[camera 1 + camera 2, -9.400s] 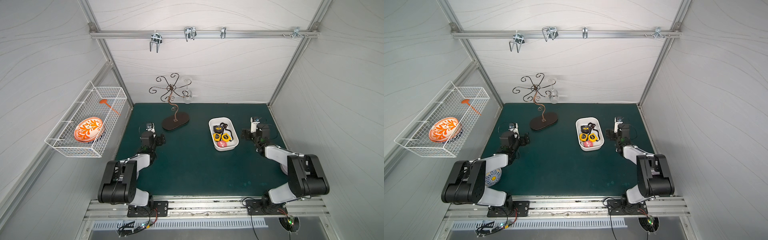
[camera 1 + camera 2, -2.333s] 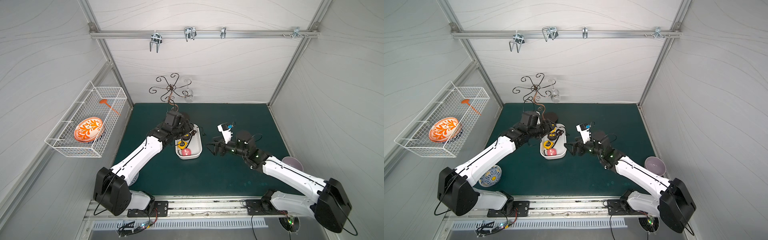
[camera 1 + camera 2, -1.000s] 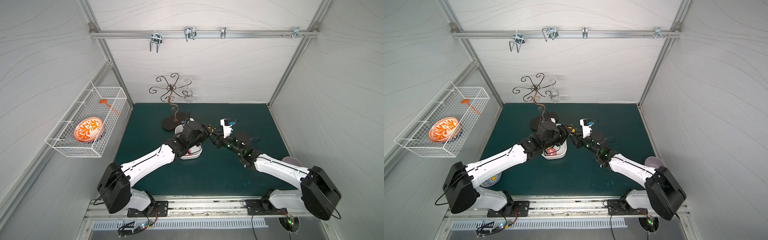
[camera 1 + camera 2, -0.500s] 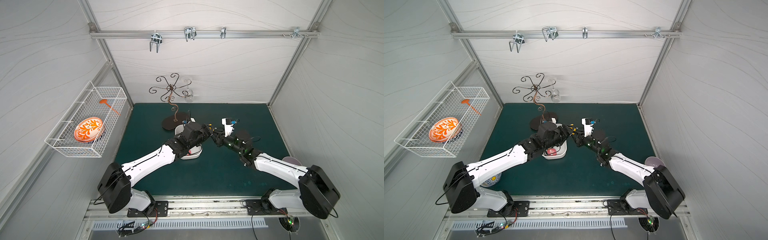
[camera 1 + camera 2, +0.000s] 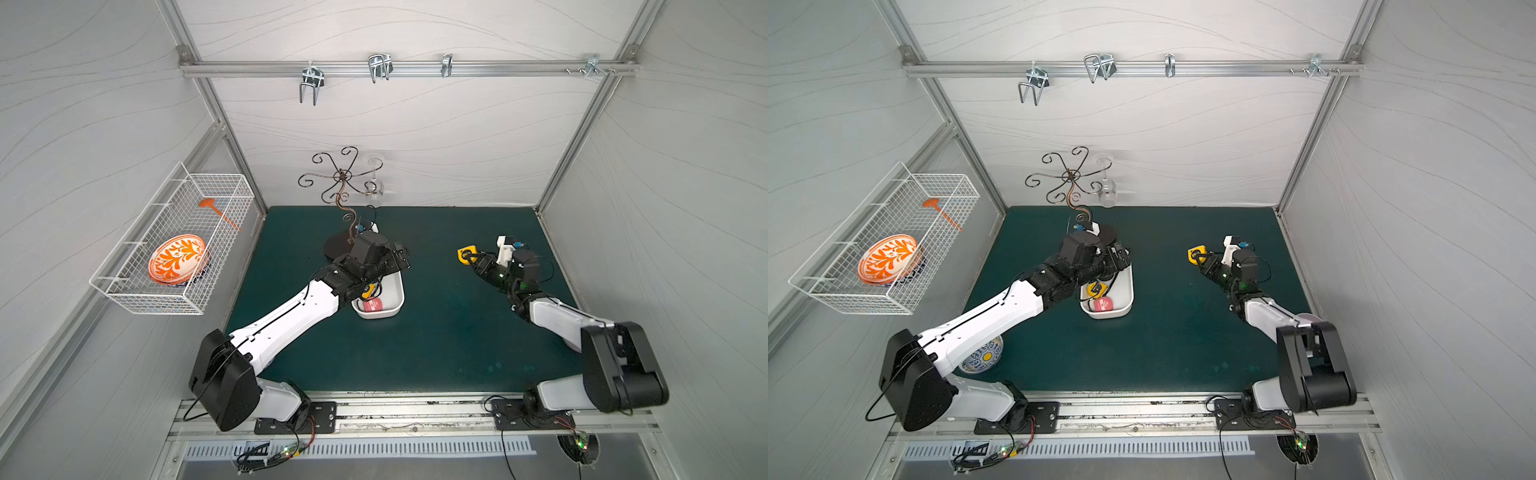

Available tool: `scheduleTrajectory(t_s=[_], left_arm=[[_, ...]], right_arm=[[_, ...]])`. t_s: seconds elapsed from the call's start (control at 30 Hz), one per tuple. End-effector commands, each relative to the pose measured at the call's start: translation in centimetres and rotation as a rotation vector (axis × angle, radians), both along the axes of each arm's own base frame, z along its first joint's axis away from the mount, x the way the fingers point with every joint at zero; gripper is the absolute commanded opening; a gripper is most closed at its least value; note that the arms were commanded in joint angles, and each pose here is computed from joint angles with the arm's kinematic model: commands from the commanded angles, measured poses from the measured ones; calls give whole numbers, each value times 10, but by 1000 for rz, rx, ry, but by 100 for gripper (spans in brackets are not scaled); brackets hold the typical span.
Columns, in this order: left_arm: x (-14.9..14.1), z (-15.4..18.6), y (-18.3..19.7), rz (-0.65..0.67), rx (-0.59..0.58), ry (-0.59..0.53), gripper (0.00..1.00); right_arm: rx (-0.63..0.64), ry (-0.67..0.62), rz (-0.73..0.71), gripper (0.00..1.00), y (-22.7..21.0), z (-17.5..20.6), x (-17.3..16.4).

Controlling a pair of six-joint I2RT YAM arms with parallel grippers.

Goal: Take the tape measure out of the storage box
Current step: Place the tape measure at the center of the board.

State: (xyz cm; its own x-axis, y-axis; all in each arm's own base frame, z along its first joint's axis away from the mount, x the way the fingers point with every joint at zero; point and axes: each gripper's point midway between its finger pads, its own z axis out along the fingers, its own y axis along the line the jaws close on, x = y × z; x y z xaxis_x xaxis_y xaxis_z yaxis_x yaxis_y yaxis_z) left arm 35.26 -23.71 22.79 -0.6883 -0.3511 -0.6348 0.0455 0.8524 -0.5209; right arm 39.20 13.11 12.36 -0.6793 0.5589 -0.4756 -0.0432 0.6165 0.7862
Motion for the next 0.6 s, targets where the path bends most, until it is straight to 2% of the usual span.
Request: scheduleTrajectory(t_s=[0.0, 0.17, 0.33, 0.4, 0.57], left_arm=[[0, 12, 6, -40, 50, -56, 100], [-2, 2, 13, -49, 70, -30, 100], [-2, -9, 22, -47, 55, 9, 100], [0, -12, 24, -41, 44, 19, 100], [2, -15, 24, -41, 41, 28, 100]], right_arm=[[88, 69, 2, 0, -3, -13, 8], [73, 155, -21, 0, -11, -43, 16], [33, 218, -45, 0, -16, -54, 9], [10, 249, -56, 7, -19, -61, 6], [-23, 310, -69, 12, -24, -74, 2]])
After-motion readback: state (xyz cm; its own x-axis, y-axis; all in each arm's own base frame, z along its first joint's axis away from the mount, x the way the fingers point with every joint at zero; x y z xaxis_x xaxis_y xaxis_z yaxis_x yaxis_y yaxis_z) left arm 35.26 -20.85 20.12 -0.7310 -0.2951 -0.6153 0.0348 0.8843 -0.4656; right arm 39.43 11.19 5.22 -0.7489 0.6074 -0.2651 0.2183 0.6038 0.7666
